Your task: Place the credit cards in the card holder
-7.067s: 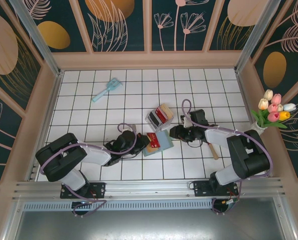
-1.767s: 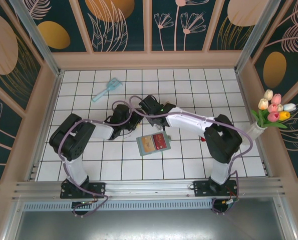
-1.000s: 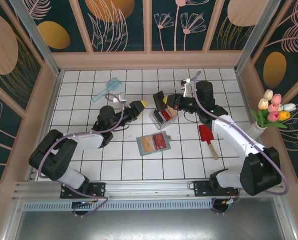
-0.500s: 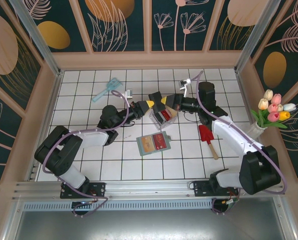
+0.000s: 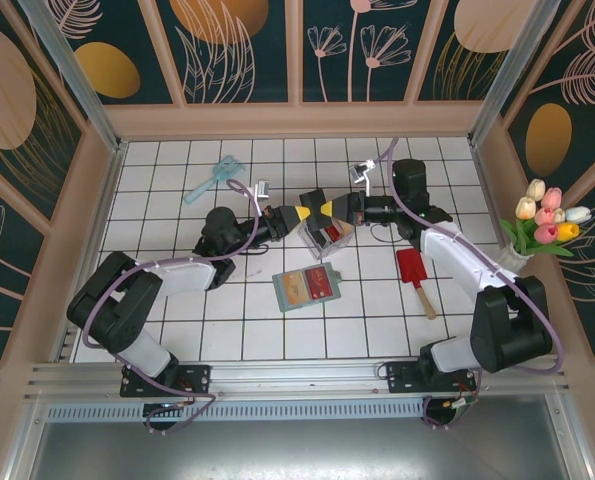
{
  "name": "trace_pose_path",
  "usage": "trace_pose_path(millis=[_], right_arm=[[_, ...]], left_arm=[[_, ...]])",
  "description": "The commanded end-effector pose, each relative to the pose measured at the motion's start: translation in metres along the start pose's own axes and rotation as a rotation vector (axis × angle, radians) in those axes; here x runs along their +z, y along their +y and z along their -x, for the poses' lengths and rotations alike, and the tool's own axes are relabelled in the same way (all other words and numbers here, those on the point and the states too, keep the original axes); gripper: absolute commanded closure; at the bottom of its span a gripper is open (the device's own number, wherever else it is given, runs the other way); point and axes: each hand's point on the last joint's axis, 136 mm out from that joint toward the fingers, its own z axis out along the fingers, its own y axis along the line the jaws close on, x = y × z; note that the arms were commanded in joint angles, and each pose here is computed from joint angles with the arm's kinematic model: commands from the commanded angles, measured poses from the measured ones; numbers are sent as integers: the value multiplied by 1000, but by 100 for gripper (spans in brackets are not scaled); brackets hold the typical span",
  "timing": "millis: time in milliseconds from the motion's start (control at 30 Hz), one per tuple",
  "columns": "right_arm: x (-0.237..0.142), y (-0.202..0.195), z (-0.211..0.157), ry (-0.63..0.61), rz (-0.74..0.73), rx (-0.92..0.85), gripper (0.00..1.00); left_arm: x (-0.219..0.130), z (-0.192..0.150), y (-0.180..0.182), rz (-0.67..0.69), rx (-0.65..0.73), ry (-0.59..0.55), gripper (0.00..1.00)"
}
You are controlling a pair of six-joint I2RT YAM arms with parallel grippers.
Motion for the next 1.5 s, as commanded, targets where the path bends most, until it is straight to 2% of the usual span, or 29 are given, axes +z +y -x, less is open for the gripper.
trace_pose_path(millis=[0, 100, 267, 400, 567, 767, 933, 1100, 1467], right_arm=[[-2, 3, 5, -9, -32, -72, 98], [-9, -38, -1, -51, -251, -26, 99], [-35, -104, -39, -111, -583, 78, 99], [-19, -116, -80, -12, -638, 77, 99], [8, -101, -93, 39, -685, -33, 99], [13, -124, -111, 108, -846, -80, 99], [-4, -142, -118, 103, -970, -80, 99], [-5, -151, -128, 130, -978, -67, 99], [-6, -174, -151, 187, -1017, -20, 99]], left_arm=[[-1, -5, 4, 58, 17, 26, 70], [-19, -6, 40, 235, -45, -40, 47], [-67, -35, 100, 576, -101, -40, 42], [-92, -62, 123, 717, -148, -23, 37], [-104, -82, 139, 827, -183, -8, 33], [-104, -98, 153, 878, -207, 35, 32], [-101, -107, 159, 899, -207, 75, 31], [-105, -113, 164, 920, -221, 85, 30], [-94, -118, 158, 841, -240, 106, 33]])
